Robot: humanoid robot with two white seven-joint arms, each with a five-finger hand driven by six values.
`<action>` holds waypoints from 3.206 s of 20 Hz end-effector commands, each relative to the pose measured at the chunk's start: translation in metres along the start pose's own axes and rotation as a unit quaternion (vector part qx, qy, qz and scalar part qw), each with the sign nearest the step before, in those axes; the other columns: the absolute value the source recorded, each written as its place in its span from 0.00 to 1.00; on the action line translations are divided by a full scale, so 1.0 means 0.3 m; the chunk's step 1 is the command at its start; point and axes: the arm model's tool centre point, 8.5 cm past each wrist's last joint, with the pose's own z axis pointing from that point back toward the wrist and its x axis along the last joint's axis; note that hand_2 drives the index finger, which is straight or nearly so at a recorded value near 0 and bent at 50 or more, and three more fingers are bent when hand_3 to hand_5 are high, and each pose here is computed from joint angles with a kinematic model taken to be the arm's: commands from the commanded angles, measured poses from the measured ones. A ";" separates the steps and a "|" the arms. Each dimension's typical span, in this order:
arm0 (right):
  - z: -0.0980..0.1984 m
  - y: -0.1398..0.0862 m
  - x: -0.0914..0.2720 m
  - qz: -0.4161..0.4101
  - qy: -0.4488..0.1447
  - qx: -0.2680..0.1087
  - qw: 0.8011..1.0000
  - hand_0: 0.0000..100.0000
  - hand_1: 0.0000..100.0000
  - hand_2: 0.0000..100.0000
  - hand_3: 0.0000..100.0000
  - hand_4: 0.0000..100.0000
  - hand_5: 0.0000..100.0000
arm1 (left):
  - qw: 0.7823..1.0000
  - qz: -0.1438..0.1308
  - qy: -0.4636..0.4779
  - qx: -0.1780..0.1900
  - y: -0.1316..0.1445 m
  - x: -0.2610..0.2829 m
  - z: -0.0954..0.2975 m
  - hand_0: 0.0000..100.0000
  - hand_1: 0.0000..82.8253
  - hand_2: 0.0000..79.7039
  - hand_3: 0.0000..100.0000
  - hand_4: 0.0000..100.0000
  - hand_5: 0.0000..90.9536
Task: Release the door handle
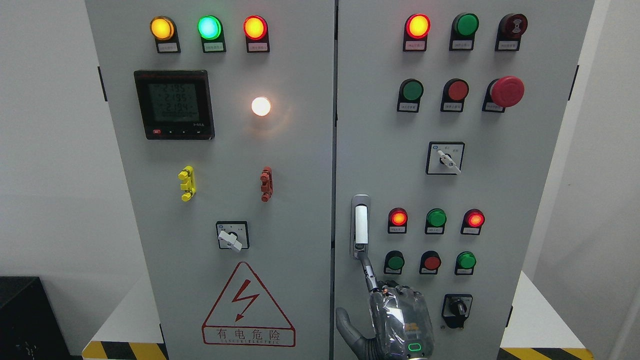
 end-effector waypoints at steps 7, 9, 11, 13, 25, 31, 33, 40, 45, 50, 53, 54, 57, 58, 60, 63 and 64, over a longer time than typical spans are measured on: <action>-0.005 -0.018 -0.001 -0.005 0.001 -0.012 1.000 0.35 0.24 0.00 0.77 0.74 0.74 | 1.000 0.000 0.001 0.000 0.000 0.000 0.000 0.00 0.00 0.05 0.11 0.01 0.00; -0.007 -0.032 0.002 -0.006 -0.001 -0.018 1.000 0.35 0.24 0.00 0.77 0.74 0.74 | 1.000 0.000 0.001 0.000 0.000 0.000 0.000 0.00 0.00 0.06 0.11 0.01 0.00; -0.007 -0.042 0.006 -0.008 -0.003 -0.021 1.000 0.35 0.24 0.00 0.77 0.73 0.74 | 1.000 0.000 0.001 0.000 0.000 0.000 0.000 0.00 0.00 0.06 0.11 0.01 0.00; -0.008 -0.047 0.010 -0.009 -0.004 -0.023 1.000 0.35 0.24 0.00 0.77 0.73 0.74 | 1.000 0.000 0.001 0.000 0.000 0.000 0.000 0.00 0.00 0.06 0.11 0.01 0.00; -0.006 -0.072 0.025 -0.013 -0.010 -0.035 0.999 0.36 0.24 0.04 0.77 0.73 0.74 | 1.000 0.000 0.000 0.000 0.000 0.000 0.000 0.00 0.00 0.05 0.11 0.01 0.00; -0.008 -0.084 0.026 -0.014 -0.011 -0.039 0.999 0.36 0.24 0.04 0.75 0.73 0.75 | 1.000 0.000 0.001 0.000 0.000 0.000 0.000 0.00 0.00 0.05 0.11 0.01 0.00; -0.007 -0.091 0.027 -0.014 -0.011 -0.042 0.999 0.36 0.24 0.04 0.75 0.73 0.75 | 1.000 0.000 0.000 0.000 0.000 0.000 0.000 0.00 0.00 0.05 0.11 0.01 0.00; -0.010 -0.110 0.028 -0.015 -0.012 -0.051 0.999 0.36 0.24 0.04 0.75 0.73 0.75 | 1.000 0.000 0.001 0.000 0.000 0.000 0.000 0.00 0.00 0.05 0.11 0.01 0.00; -0.011 -0.122 0.033 -0.017 -0.014 -0.056 0.998 0.36 0.25 0.04 0.75 0.73 0.74 | 1.000 0.000 0.001 0.000 0.000 0.000 0.000 0.00 0.00 0.05 0.10 0.01 0.00; -0.011 -0.129 0.034 -0.017 -0.014 -0.059 0.998 0.36 0.25 0.05 0.75 0.73 0.74 | 1.000 0.000 0.000 0.000 0.000 0.000 0.000 0.00 0.00 0.05 0.10 0.01 0.00; -0.011 -0.138 0.035 -0.018 -0.015 -0.062 0.998 0.36 0.25 0.06 0.75 0.73 0.74 | 1.000 0.000 0.001 0.000 0.000 0.000 0.000 0.00 0.00 0.05 0.10 0.01 0.00; -0.011 -0.138 0.035 -0.018 -0.015 -0.062 0.998 0.36 0.25 0.07 0.75 0.73 0.74 | 1.000 0.000 0.001 0.000 0.000 0.000 0.000 0.00 0.00 0.05 0.11 0.01 0.00; -0.011 -0.140 0.036 -0.018 -0.015 -0.063 0.998 0.36 0.25 0.07 0.75 0.73 0.74 | 1.000 0.000 0.001 0.000 0.000 0.000 0.000 0.00 0.00 0.05 0.11 0.01 0.00; -0.011 -0.140 0.037 -0.018 -0.016 -0.063 0.998 0.36 0.25 0.07 0.75 0.73 0.75 | 1.000 0.000 0.000 0.000 0.000 0.000 0.000 0.00 0.00 0.05 0.11 0.01 0.00; -0.009 -0.138 0.039 -0.019 -0.016 -0.062 0.998 0.36 0.25 0.10 0.75 0.73 0.75 | 1.000 0.000 0.001 0.000 0.000 0.000 0.000 0.00 0.00 0.05 0.11 0.01 0.00; -0.009 -0.138 0.039 -0.019 -0.017 -0.062 0.998 0.36 0.25 0.13 0.75 0.73 0.75 | 1.000 0.000 0.001 0.000 0.000 0.000 0.000 0.00 0.00 0.05 0.11 0.01 0.00; -0.008 -0.136 0.039 -0.019 -0.017 -0.061 0.998 0.37 0.25 0.14 0.75 0.73 0.75 | 1.000 0.000 0.001 0.000 0.000 0.000 0.000 0.00 0.00 0.05 0.11 0.01 0.00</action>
